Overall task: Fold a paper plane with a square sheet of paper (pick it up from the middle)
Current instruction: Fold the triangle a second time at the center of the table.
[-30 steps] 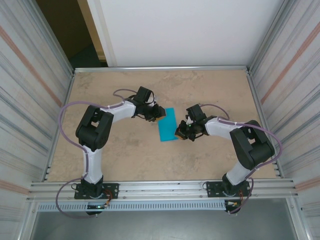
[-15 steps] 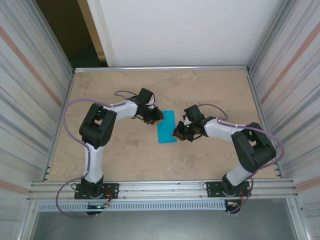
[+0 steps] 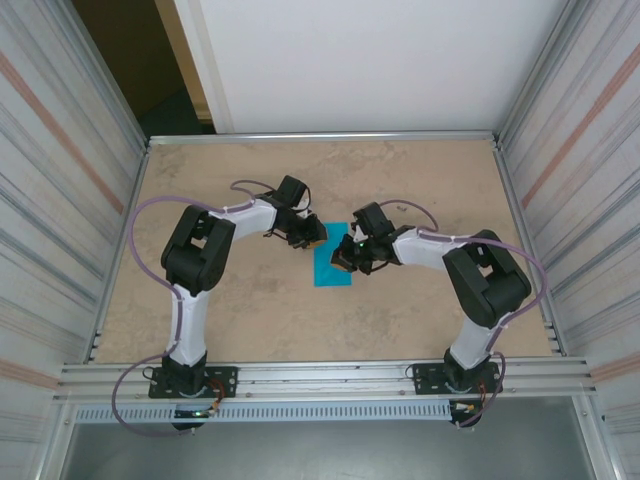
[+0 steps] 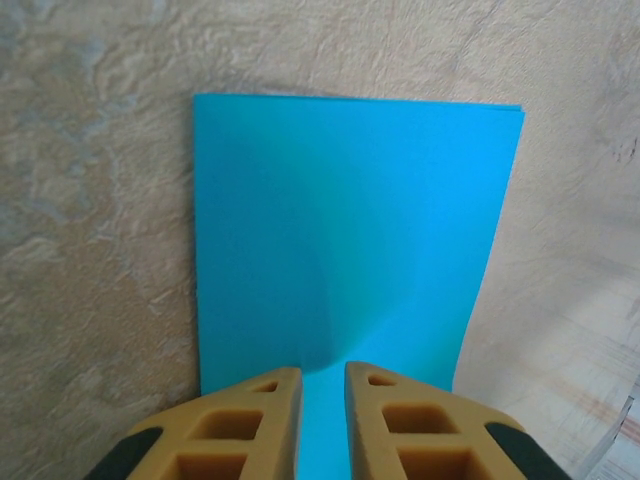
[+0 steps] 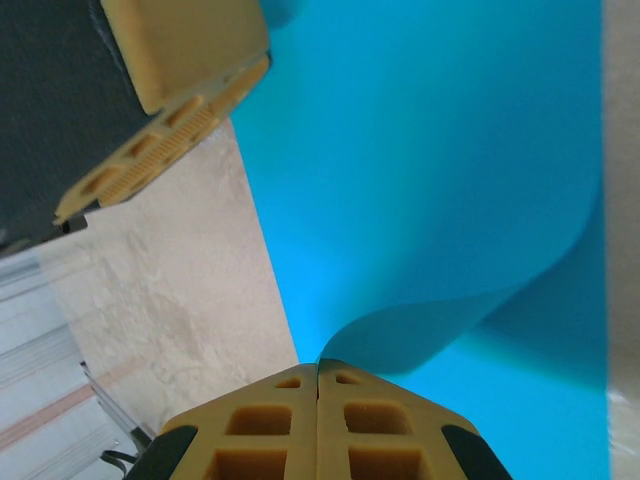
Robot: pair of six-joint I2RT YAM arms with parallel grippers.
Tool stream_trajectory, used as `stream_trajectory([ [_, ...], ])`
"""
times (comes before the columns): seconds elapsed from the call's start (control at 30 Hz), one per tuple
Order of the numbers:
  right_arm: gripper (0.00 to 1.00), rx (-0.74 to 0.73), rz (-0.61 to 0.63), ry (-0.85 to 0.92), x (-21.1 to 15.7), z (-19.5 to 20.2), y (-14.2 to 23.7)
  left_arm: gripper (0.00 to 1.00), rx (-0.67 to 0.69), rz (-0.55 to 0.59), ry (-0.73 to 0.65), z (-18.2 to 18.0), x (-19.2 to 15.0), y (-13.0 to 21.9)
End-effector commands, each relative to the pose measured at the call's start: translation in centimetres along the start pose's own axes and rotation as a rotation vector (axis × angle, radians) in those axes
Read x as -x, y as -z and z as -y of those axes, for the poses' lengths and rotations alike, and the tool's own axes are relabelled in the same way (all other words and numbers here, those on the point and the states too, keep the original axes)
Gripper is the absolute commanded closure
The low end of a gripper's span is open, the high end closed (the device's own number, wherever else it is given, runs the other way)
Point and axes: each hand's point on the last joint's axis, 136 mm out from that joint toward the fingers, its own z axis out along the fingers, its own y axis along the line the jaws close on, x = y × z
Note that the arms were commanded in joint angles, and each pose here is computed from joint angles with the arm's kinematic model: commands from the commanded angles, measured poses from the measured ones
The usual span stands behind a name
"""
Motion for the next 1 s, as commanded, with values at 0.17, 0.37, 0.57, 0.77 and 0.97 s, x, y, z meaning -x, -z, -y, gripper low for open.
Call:
stream_trajectory([
  [0.17,1.00,0.024,-0.001,0.021,0.8,-1.7,-1.6,0.82,0.074,-0.037,0.019,-2.1,-0.5,-0.6],
  [0.37,1.00,0.012,0.015,0.018,1.4,-1.5,-2.2,0.82,0.076,-0.045,0.030,-2.5,-0.9,-0.9],
  [0.57,1.00,-0.006,0.022,0.009,1.7,-0.9,-2.7,0.83,0.074,-0.046,0.031,-2.5,-0.8,-0.9],
  [0.77,1.00,-0.007,0.016,0.013,1.8,-1.0,-3.1,0.83,0.075,-0.051,0.033,-2.6,-1.0,-1.0],
  [0.97,1.00,0.001,0.003,0.021,1.7,-1.1,-3.4,0.83,0.072,-0.053,0.034,-2.5,-1.0,-1.0],
])
